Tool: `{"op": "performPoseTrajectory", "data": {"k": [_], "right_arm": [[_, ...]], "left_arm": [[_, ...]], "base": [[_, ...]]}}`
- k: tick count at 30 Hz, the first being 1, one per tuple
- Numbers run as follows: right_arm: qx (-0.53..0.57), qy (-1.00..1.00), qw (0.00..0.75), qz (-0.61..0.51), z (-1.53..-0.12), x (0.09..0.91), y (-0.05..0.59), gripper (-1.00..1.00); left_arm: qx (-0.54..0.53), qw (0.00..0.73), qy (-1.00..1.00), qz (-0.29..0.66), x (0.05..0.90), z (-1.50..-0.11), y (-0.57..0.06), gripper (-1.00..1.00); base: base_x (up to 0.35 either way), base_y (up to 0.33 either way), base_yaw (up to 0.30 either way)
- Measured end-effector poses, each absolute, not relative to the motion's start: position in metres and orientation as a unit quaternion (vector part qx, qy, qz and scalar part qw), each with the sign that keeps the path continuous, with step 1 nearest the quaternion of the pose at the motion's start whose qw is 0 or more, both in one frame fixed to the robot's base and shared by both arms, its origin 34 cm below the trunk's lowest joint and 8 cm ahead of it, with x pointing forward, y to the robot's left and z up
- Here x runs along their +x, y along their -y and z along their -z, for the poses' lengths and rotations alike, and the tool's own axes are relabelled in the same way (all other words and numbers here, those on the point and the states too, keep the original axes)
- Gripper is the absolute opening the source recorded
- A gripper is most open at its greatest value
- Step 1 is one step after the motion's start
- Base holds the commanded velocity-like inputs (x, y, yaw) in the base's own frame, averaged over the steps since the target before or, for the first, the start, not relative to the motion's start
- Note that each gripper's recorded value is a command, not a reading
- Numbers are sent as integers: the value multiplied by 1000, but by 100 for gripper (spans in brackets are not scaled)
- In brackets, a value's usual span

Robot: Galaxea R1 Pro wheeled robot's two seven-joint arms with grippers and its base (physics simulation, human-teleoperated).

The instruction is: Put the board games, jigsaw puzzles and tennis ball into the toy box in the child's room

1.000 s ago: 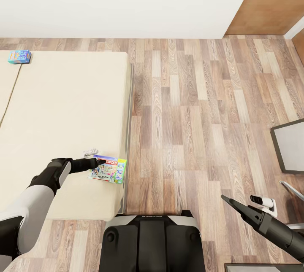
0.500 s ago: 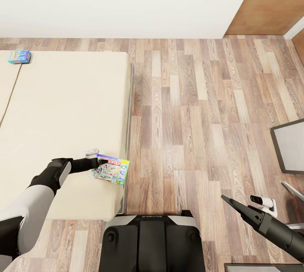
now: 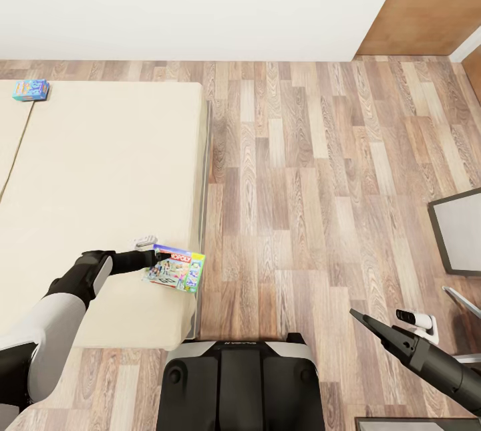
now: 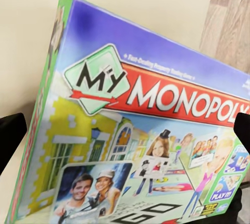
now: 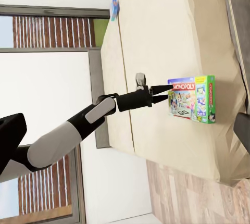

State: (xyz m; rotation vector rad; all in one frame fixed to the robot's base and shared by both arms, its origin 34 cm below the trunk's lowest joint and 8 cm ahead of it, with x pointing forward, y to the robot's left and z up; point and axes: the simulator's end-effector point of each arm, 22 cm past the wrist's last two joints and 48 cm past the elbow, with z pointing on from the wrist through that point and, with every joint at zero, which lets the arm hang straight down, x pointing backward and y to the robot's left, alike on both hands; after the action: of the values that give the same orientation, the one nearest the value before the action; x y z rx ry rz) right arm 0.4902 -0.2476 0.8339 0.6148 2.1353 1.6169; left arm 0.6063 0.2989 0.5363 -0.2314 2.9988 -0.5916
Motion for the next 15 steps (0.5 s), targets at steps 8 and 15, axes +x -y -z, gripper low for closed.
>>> {"op": "performPoseTrajectory", "data": {"k": [8,15], "right_arm": [[219,-762,196,-577,-834,490,248,100],[219,-762,196,-577,-834,490,248,100]], "left_arm": [[-76,39,-977,194,607,-536,-299,100],[-77,39,-977,195,607,-537,-298,100]], "base": [[0,0,0],[0,0,0]]}}
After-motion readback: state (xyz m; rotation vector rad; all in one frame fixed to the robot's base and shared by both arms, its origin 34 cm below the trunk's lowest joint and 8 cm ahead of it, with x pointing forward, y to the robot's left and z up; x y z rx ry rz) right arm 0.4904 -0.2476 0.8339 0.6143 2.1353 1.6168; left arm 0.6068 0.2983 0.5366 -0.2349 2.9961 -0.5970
